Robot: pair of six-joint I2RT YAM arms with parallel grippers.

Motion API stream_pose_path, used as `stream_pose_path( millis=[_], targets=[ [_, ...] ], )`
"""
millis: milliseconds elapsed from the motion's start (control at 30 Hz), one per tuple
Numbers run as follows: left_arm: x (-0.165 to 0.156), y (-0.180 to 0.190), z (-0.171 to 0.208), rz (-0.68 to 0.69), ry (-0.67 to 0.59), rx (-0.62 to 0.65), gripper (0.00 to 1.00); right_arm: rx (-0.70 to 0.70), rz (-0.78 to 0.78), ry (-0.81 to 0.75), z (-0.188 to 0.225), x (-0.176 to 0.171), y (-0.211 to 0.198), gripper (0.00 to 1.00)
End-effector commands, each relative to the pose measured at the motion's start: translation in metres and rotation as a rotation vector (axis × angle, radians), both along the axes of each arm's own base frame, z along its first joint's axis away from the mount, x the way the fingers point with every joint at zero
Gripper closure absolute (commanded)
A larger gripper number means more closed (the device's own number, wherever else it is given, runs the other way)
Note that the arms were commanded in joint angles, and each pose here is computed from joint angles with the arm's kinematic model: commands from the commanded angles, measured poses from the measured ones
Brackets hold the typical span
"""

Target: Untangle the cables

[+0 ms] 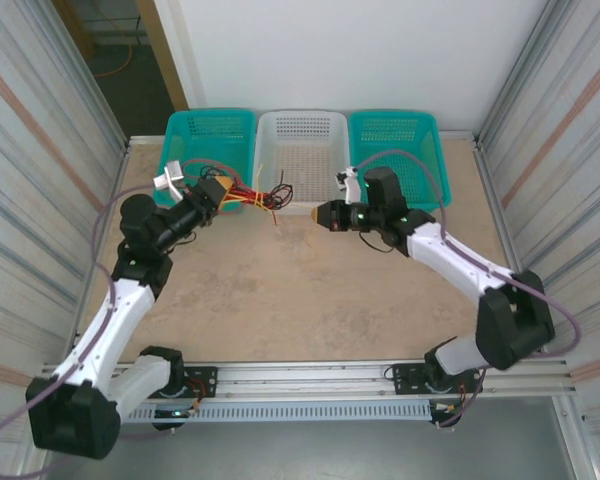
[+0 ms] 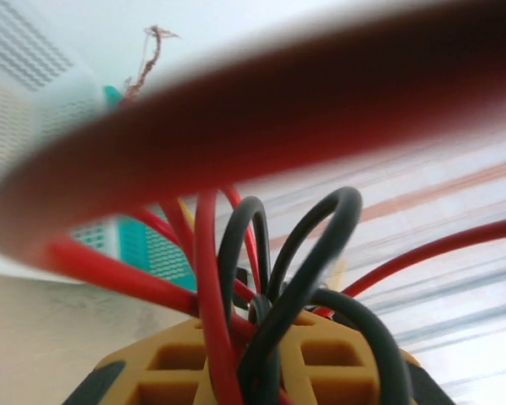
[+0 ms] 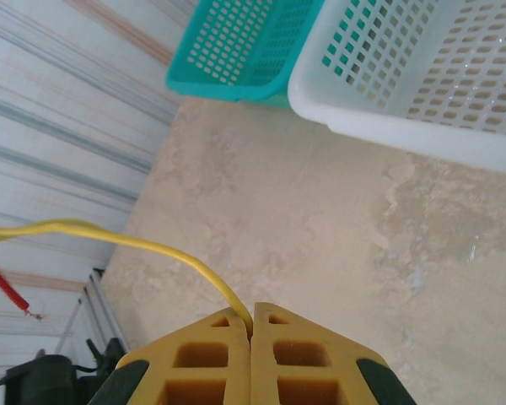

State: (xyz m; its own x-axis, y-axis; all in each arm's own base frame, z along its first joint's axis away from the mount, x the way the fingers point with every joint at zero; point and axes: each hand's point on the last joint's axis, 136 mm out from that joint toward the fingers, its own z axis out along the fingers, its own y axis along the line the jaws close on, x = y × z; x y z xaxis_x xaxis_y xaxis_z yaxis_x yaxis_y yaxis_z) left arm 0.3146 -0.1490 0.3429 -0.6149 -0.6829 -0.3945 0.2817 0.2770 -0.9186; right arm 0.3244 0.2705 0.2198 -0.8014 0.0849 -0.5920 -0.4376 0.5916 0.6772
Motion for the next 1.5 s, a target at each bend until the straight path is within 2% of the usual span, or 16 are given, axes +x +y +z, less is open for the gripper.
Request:
stream_pose_path(
  millis=[0, 100, 233, 467, 567, 700, 1000, 1100, 1133, 1167, 1200, 1367, 1467],
  targets=[
    [-0.007, 0.035, 0.031, 0.177, -0.099, 0.113, 1.00, -0.073, -0.254, 0.031, -0.010, 0.008, -0.067, 1.00],
    [0.000, 0.046, -0.001, 0.235, 0.005, 0.200, 1.00, -0.092, -0.316, 0.003, 0.003, -0.011, -0.097, 1.00],
    [0.006, 0.055, -0.031, 0.276, 0.074, 0.230, 1.00, -0.072, -0.431, -0.043, 0.026, -0.028, -0.142, 1.00],
    [0.012, 0.049, -0.074, 0.231, 0.178, 0.247, 1.00, -0.011, -0.586, -0.113, 0.071, -0.030, -0.191, 1.00],
    [0.008, 0.030, -0.094, 0.154, 0.221, 0.248, 1.00, -0.001, -0.604, -0.151, 0.095, -0.028, -0.196, 1.00],
    [-0.009, -0.016, -0.121, -0.013, 0.253, 0.294, 1.00, -0.029, -0.622, -0.174, 0.119, -0.025, -0.197, 1.00],
    [-0.029, -0.094, -0.178, -0.163, 0.301, 0.342, 1.00, -0.125, -0.542, -0.237, 0.137, -0.027, -0.160, 1.00],
    [-0.028, -0.100, -0.201, -0.179, 0.359, 0.417, 0.55, -0.146, -0.520, -0.242, 0.133, -0.025, -0.148, 1.00],
    [-0.027, -0.100, -0.207, -0.180, 0.373, 0.434, 0.47, -0.153, -0.515, -0.243, 0.132, -0.025, -0.144, 1.00],
    [-0.026, -0.100, -0.211, -0.182, 0.382, 0.445, 0.23, -0.160, -0.513, -0.244, 0.131, -0.024, -0.141, 1.00],
    [-0.027, -0.101, -0.213, -0.187, 0.388, 0.451, 0.06, -0.168, -0.513, -0.250, 0.131, -0.025, -0.139, 1.00],
    [-0.034, -0.089, -0.206, -0.171, 0.382, 0.512, 0.04, -0.231, -0.493, -0.227, 0.116, -0.019, -0.125, 1.00],
    [-0.041, -0.058, -0.202, -0.080, 0.400, 0.646, 0.04, -0.244, -0.494, -0.232, 0.114, -0.016, -0.122, 1.00]
  ],
)
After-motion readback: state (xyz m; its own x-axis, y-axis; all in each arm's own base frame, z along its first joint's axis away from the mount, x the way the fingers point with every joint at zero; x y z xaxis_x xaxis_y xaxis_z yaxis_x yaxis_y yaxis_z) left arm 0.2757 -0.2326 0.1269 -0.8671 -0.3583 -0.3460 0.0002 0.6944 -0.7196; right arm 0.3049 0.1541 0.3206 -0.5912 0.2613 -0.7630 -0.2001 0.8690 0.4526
